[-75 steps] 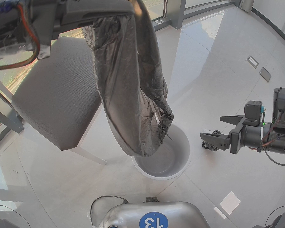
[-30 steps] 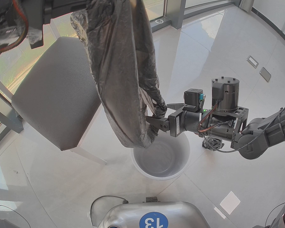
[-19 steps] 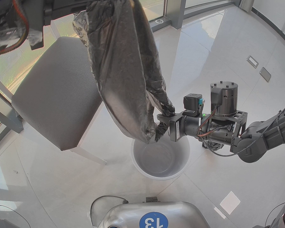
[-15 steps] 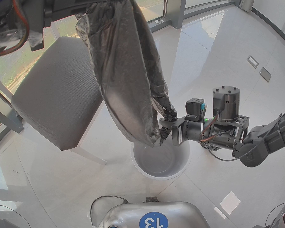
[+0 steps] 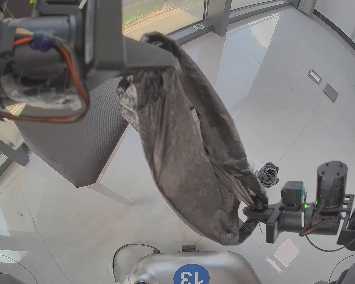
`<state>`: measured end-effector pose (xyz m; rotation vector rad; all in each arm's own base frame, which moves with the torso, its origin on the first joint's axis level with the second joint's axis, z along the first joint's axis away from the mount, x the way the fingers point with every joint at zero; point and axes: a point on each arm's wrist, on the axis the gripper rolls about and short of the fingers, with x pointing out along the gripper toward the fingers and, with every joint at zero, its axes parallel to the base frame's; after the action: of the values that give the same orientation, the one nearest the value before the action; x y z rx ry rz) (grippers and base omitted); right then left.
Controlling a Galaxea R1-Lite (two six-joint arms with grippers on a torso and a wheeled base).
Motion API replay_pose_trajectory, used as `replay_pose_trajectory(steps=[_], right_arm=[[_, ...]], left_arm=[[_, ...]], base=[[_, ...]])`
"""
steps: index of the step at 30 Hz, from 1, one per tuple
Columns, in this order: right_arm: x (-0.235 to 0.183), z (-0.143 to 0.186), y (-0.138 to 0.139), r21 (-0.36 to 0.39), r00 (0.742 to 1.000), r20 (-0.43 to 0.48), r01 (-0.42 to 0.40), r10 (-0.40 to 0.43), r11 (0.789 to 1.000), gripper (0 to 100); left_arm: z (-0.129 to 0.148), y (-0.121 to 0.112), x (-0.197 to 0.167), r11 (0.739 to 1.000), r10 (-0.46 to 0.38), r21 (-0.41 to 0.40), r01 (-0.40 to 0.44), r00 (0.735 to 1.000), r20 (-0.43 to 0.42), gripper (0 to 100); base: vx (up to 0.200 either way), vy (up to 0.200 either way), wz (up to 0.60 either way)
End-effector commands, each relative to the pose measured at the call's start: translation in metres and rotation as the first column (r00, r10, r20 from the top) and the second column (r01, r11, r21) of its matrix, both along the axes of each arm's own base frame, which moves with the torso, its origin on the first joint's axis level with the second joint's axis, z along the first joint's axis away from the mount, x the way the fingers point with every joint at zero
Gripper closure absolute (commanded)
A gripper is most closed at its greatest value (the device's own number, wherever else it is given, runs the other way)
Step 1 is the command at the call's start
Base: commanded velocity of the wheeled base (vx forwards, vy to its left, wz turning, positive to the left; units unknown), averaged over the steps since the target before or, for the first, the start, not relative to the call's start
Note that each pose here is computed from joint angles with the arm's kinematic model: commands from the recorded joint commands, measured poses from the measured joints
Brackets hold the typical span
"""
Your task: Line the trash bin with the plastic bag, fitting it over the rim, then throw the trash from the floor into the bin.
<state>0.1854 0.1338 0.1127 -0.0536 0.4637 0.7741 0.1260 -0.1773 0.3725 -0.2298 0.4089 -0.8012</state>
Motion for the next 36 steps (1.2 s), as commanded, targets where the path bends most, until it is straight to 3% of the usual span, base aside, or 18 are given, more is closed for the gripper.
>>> replay_pose_trajectory(steps=[1,5,11,18,29,36], right_arm=[[-0.042,-0.001,-0.030,0.009,1.000,0.014,0.003,-0.003,1.000,100],[-0.048,-0.011,-0.035,-0.019,1.000,-0.027,0.007,-0.008,1.000,100],[-0.043,-0.021,-0.031,-0.050,0.997,-0.075,0.003,-0.007,0.999,100],[-0.027,-0.031,-0.014,-0.079,0.993,-0.115,-0.028,0.019,0.996,100],[0.012,-0.043,0.013,-0.066,0.994,-0.108,-0.032,0.024,0.997,100],[0.022,-0.057,0.012,-0.087,0.990,-0.138,-0.012,0.000,0.996,100]], left_arm=[[-0.033,-0.036,0.012,0.986,0.007,0.167,0.006,0.997,-0.073,100],[-0.054,-0.053,0.023,0.962,0.059,0.274,-0.024,0.991,-0.121,100],[-0.071,-0.063,0.031,0.930,0.090,0.368,-0.024,0.982,-0.165,100],[-0.069,-0.059,0.031,0.927,0.108,0.373,-0.042,0.982,-0.158,100],[-0.072,-0.061,0.033,0.925,0.111,0.377,-0.044,0.981,-0.160,100],[-0.089,-0.078,0.046,0.919,0.131,0.391,-0.047,0.973,-0.190,100]], base=[[0.000,0.000,0.00],[0.000,0.000,0.00],[0.000,0.000,0.00],[0.000,0.000,0.00],[0.000,0.000,0.00],[0.000,0.000,0.00]])
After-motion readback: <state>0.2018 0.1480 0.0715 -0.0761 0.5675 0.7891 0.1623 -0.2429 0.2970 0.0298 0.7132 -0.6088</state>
